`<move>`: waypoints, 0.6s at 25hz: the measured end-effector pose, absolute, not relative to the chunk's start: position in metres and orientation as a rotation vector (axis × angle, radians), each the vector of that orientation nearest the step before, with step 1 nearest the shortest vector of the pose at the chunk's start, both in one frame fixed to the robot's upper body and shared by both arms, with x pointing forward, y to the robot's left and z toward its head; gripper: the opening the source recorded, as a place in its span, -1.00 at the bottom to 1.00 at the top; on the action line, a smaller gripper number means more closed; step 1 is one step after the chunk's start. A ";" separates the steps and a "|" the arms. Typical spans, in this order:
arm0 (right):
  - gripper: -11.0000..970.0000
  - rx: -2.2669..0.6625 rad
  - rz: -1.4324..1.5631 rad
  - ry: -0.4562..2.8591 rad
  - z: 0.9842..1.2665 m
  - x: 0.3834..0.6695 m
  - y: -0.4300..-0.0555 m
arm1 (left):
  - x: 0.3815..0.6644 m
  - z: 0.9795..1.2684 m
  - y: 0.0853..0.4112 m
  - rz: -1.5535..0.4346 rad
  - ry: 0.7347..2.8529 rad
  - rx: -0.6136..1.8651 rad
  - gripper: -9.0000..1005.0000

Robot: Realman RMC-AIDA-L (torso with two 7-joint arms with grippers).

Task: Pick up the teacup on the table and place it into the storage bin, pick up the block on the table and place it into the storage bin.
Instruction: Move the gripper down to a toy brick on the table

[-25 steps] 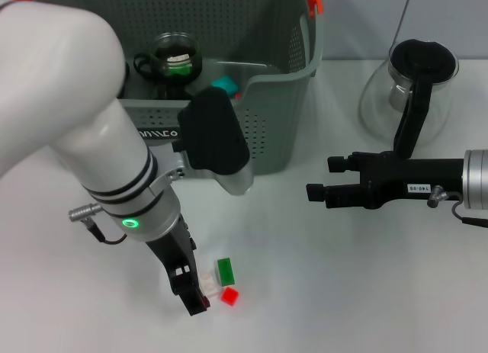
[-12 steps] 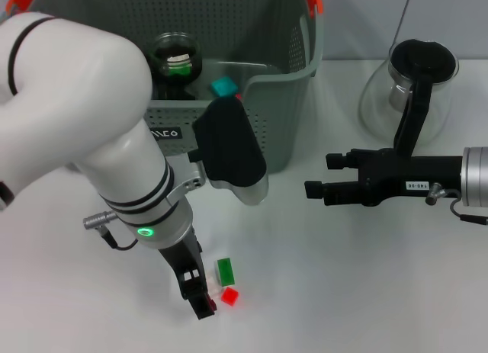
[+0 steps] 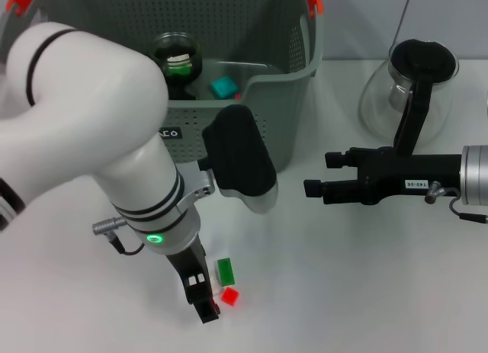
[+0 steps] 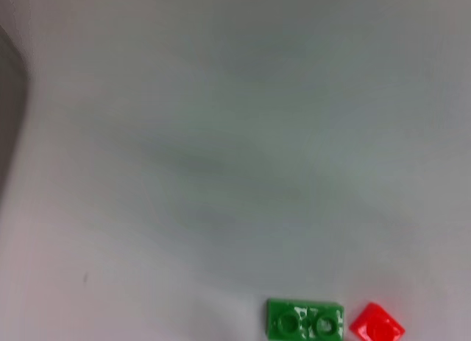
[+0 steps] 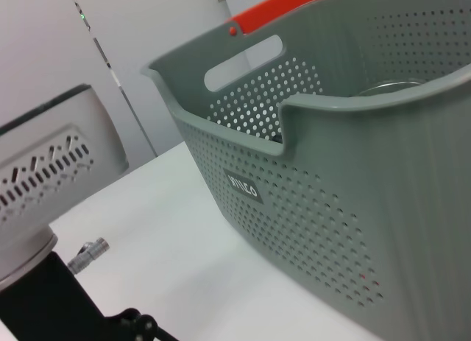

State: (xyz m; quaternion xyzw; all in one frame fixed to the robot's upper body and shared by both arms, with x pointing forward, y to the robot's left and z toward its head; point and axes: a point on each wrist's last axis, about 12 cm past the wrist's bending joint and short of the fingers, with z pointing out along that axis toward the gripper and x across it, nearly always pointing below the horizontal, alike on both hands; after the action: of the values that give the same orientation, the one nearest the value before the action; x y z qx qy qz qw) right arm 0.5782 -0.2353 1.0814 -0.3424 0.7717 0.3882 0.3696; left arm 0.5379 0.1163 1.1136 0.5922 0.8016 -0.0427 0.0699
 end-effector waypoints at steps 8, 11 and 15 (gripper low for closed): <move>0.89 -0.879 0.996 1.980 1.081 0.578 -0.235 | 0.538 1.111 0.111 -0.080 2.398 1.807 0.82; 0.89 -0.879 0.996 1.980 1.081 0.578 -0.235 | 0.537 1.111 0.110 -0.074 2.392 1.818 0.58; 0.89 -0.878 0.996 1.980 1.081 0.578 -0.235 | 0.537 1.111 0.109 -0.078 2.391 1.820 0.35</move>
State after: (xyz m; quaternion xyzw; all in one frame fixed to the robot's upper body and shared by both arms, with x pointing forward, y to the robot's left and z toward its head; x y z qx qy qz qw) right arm 0.5783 -0.2354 1.0814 -0.3421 0.7717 0.3882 0.3698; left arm 0.5369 0.1092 1.1109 0.6040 0.7937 -0.0259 0.0680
